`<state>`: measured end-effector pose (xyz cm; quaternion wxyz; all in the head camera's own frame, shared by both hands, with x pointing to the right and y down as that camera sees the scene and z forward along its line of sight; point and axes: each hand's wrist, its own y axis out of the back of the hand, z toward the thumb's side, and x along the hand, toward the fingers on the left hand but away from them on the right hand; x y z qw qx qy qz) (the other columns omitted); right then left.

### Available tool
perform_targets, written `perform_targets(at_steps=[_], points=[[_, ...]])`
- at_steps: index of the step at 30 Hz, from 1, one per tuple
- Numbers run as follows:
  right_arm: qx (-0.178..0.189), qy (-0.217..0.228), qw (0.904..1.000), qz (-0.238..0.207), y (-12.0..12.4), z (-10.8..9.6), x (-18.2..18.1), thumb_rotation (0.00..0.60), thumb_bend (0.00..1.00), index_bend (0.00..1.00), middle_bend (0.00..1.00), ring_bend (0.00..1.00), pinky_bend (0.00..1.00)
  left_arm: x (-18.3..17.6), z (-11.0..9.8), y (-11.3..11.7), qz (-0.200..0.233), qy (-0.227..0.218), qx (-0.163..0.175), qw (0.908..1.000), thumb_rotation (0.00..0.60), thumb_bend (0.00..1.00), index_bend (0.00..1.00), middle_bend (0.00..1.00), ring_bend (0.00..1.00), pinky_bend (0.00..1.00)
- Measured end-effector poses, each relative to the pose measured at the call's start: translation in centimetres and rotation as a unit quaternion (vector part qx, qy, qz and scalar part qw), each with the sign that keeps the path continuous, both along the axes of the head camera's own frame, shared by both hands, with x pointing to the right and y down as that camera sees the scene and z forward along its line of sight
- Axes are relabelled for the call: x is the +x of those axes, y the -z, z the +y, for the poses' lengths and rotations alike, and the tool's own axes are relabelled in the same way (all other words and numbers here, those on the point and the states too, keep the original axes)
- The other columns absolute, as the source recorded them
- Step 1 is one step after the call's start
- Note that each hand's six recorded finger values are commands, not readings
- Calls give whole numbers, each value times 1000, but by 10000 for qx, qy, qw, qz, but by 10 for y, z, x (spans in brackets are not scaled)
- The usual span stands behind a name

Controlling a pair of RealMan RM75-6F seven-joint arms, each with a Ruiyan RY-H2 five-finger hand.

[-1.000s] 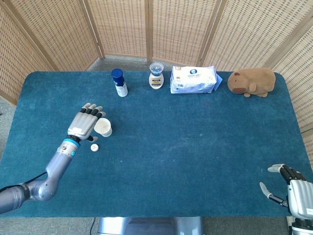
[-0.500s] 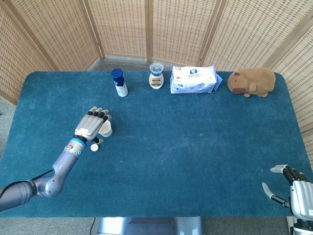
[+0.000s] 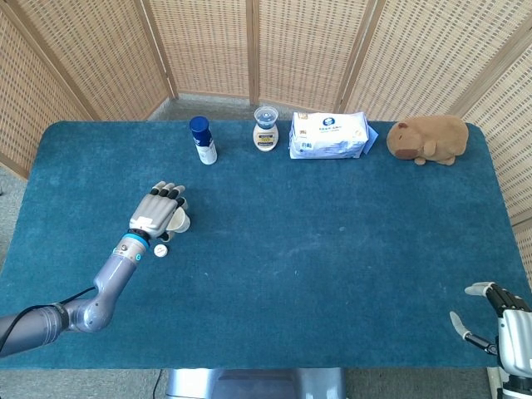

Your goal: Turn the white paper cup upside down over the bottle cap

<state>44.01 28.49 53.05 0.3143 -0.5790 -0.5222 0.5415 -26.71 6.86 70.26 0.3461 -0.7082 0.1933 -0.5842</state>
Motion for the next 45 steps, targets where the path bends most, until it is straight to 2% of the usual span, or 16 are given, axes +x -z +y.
perform_targets(at_steps=[7,25,35,45], points=[[-6,15,10000,5,0,0,-2,417,319,395,370,389,388,-3,0,-1,4,47,18,10000,566,281,406,104,0,68],[-21,49,10000,-26,-3,-2,-4,419,319,396,370,389,388,-11,-5,11,49,102,138,9998,565,281,410,104,0,68],[-14,87,9999,-86,-5,-4,-7,417,318,396,370,389,388,-15,-10,23,-341,-353,434,9978,557,281,410,104,0,68],[-10,82,9999,-122,-7,-2,-6,421,318,396,370,389,389,-15,-5,33,-858,-1057,755,9878,580,283,409,101,0,68]])
